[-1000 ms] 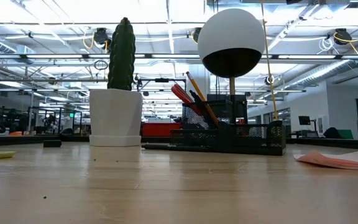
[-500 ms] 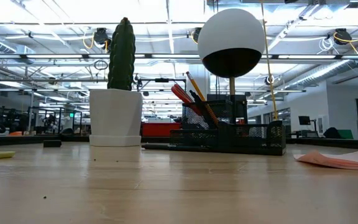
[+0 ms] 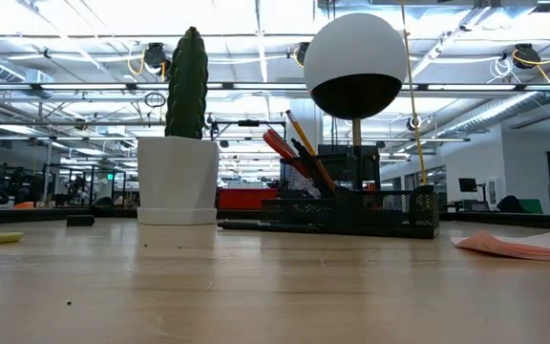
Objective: Pick and place office supplies into organizer
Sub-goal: Put the orange pencil into the black desk organizer
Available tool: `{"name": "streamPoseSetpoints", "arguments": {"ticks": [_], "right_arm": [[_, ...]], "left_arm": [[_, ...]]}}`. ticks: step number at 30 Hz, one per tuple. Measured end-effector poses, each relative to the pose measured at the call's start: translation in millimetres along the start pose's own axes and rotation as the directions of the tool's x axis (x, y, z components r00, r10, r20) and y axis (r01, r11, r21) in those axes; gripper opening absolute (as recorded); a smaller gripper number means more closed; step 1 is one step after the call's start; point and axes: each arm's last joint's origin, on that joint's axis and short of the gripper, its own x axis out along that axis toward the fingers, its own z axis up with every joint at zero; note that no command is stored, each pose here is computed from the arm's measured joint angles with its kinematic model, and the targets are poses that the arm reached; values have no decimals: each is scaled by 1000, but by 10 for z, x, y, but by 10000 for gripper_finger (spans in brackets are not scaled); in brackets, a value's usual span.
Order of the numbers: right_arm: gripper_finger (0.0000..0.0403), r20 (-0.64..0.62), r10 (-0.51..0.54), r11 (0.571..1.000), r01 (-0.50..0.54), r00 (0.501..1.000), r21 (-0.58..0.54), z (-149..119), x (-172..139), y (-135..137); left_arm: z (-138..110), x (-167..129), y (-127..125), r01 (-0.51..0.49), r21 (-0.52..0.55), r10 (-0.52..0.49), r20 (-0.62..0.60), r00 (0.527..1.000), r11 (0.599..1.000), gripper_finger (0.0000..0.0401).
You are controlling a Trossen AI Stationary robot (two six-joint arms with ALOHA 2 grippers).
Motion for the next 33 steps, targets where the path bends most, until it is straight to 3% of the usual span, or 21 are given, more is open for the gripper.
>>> {"name": "streamPoseSetpoints", "arguments": {"ticks": [7,22,33], "right_arm": [[10,2,1,1000,-1,1000,5,3,-1,0],[10,1,3,1000,-3,1000,9,1,-1,1],[9,6,21,1000,-21,1000,15,3,1,4]], "left_arm": [[-18,73,-21,0,3,0,17,1000,1000,6],[-20,72,-20,-1,1,1,14,1000,1000,108],[15,103,41,-35,-9,35,30,999,999,92]]}}
